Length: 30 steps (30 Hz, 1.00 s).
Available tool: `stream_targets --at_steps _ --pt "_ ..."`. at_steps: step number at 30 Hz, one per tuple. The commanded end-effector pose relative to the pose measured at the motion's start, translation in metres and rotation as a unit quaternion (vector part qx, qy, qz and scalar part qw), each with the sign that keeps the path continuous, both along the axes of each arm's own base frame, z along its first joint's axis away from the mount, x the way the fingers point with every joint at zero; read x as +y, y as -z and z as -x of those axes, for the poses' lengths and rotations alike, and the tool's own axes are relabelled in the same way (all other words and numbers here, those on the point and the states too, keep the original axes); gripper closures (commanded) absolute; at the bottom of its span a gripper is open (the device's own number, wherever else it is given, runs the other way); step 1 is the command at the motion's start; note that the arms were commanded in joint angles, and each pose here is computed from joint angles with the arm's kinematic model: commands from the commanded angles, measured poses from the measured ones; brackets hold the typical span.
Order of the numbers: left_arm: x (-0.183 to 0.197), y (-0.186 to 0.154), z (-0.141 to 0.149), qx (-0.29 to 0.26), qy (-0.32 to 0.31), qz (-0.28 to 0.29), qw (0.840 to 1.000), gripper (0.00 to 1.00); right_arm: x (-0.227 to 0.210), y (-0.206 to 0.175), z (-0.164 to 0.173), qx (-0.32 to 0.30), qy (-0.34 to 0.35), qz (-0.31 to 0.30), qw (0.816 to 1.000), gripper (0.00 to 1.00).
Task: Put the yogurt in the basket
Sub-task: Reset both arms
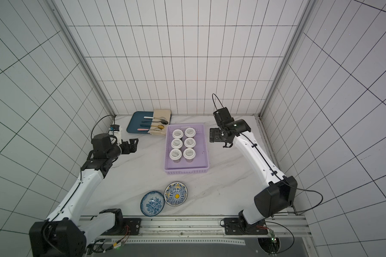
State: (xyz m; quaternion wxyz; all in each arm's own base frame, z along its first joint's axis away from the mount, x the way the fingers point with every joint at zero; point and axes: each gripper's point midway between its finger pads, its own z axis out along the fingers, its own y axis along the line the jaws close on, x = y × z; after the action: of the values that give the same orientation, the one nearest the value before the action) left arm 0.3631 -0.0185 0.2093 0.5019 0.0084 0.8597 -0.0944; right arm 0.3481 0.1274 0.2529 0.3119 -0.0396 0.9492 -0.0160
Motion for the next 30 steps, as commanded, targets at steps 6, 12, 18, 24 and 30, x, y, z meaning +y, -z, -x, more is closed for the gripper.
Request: stream_targets --at_steps 6,12,18,24,30 --pt "0.005 0.035 -0.024 -0.031 -0.006 -0.03 0.999 0.03 -0.055 -0.01 -0.017 -0.141 0.019 0.065 0.988 0.01" --pt "0.012 0.059 -0.031 -0.051 -0.03 -0.025 0.998 0.02 -0.084 0.002 -0.017 -0.212 0.051 0.073 0.973 0.01" --pt "0.024 0.071 -0.036 -0.077 -0.064 -0.034 0.994 0.02 -0.116 0.023 -0.016 -0.248 0.114 0.095 0.957 0.01" --pt "0.034 0.074 -0.04 -0.092 -0.091 -0.042 0.991 0.02 -0.143 0.046 -0.012 -0.264 0.177 0.114 0.941 0.01" --pt "0.038 0.071 -0.04 -0.105 -0.111 -0.031 0.988 0.02 -0.16 0.069 -0.008 -0.276 0.211 0.121 0.93 0.0"
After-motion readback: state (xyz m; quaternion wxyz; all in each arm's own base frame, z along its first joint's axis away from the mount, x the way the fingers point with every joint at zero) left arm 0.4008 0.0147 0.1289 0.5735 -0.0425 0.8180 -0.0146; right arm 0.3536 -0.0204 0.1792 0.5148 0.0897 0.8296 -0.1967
